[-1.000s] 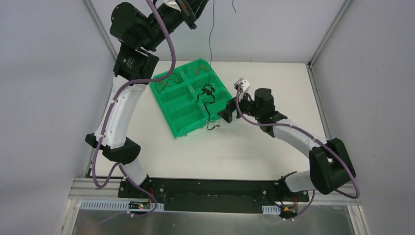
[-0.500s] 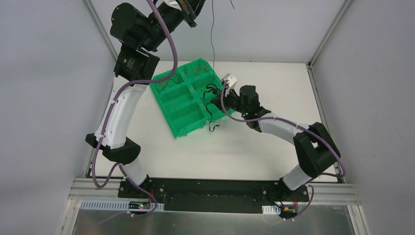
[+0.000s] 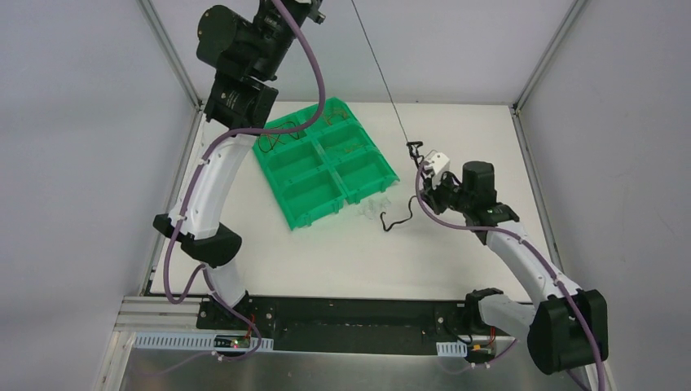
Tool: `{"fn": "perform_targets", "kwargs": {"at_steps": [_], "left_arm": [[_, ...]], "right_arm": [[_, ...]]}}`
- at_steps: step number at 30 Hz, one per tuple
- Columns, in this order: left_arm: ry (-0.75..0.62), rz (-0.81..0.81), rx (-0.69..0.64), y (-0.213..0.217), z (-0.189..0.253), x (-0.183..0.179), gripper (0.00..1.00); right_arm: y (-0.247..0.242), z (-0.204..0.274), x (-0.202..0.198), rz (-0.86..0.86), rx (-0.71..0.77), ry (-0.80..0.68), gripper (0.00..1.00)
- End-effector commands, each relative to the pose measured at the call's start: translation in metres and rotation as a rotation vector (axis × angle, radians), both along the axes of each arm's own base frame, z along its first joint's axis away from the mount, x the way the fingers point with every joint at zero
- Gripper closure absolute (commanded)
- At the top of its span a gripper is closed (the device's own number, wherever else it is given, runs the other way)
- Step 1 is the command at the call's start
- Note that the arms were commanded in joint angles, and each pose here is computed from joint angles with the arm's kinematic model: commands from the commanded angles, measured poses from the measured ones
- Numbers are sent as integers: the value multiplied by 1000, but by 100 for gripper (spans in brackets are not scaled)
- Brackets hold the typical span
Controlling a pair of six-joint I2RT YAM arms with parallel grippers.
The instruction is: Untangle the cables
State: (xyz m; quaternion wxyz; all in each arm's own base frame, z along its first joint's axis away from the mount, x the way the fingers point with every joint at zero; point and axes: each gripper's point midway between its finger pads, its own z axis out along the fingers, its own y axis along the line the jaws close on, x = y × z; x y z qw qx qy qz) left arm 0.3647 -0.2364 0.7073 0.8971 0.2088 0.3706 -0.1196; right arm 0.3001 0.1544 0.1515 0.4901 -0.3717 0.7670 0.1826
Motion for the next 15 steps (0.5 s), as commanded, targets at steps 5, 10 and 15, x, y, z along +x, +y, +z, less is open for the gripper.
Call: {"fn": "perform_targets", "kwargs": {"at_steps": [5, 10, 15], "left_arm": [[-220, 184, -183, 66, 66, -37, 100], [-193, 211, -195, 76, 62, -28, 100], [-148, 245, -149, 80, 45, -16, 100]], "right_arm": [[-80, -107, -76, 10, -290, 431, 100], [-99, -113, -72, -37, -289, 495, 100], [-90, -100, -66, -23, -235, 508, 100]]}}
